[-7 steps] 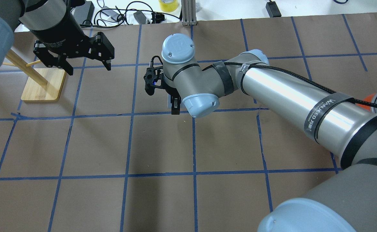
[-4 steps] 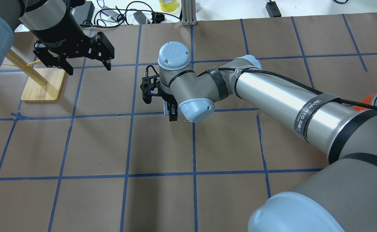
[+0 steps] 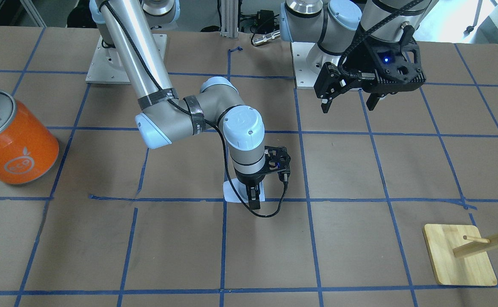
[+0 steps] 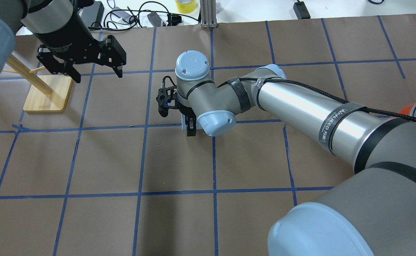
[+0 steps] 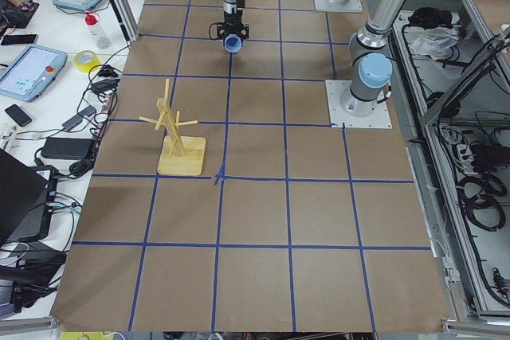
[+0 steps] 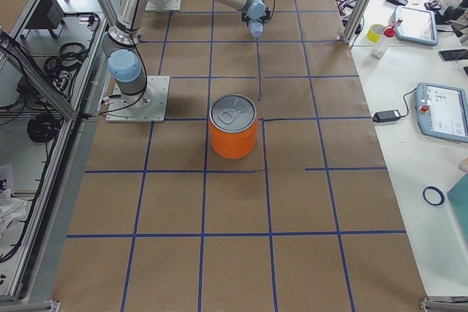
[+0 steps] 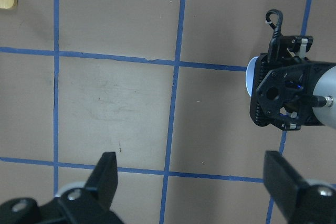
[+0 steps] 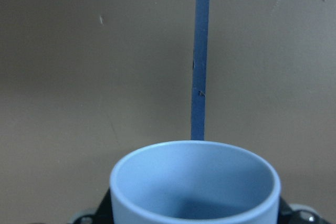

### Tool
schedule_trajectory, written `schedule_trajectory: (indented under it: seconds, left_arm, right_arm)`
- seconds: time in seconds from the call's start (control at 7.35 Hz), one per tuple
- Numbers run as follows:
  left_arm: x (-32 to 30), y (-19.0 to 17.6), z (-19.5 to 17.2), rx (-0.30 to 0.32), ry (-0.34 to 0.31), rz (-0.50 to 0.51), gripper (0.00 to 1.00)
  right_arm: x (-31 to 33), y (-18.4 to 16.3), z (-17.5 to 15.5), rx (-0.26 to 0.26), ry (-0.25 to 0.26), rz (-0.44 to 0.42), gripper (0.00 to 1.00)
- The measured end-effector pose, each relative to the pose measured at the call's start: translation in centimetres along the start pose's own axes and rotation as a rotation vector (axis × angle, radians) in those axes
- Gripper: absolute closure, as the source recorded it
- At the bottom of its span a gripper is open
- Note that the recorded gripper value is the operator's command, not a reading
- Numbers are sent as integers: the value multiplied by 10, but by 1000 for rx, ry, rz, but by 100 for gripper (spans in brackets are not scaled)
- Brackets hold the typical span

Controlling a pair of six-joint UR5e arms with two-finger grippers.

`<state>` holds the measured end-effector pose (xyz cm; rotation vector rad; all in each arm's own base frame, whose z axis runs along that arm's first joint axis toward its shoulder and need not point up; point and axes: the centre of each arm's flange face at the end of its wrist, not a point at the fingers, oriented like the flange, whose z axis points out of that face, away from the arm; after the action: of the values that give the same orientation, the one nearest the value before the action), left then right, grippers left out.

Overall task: Flip cup
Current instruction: 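Rotate the right wrist to tip the held cup onto its side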

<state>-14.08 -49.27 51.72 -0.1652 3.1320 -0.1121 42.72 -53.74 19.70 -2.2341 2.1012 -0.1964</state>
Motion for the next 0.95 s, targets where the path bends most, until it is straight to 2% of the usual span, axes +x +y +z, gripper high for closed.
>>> schedule_trajectory:
  seconds: [0.54, 0.68, 0.95]
  left_arm:
    - [0, 0, 0, -1, 0, 0, 0]
    - [0, 0, 0, -1, 0, 0, 0]
    - [0, 0, 0, -1, 0, 0, 0]
  right_arm:
    - [4, 1, 10, 7, 15, 2, 98]
    - [5, 1, 9, 7, 18, 0, 88]
    - [5, 1, 11, 7, 17, 0, 80]
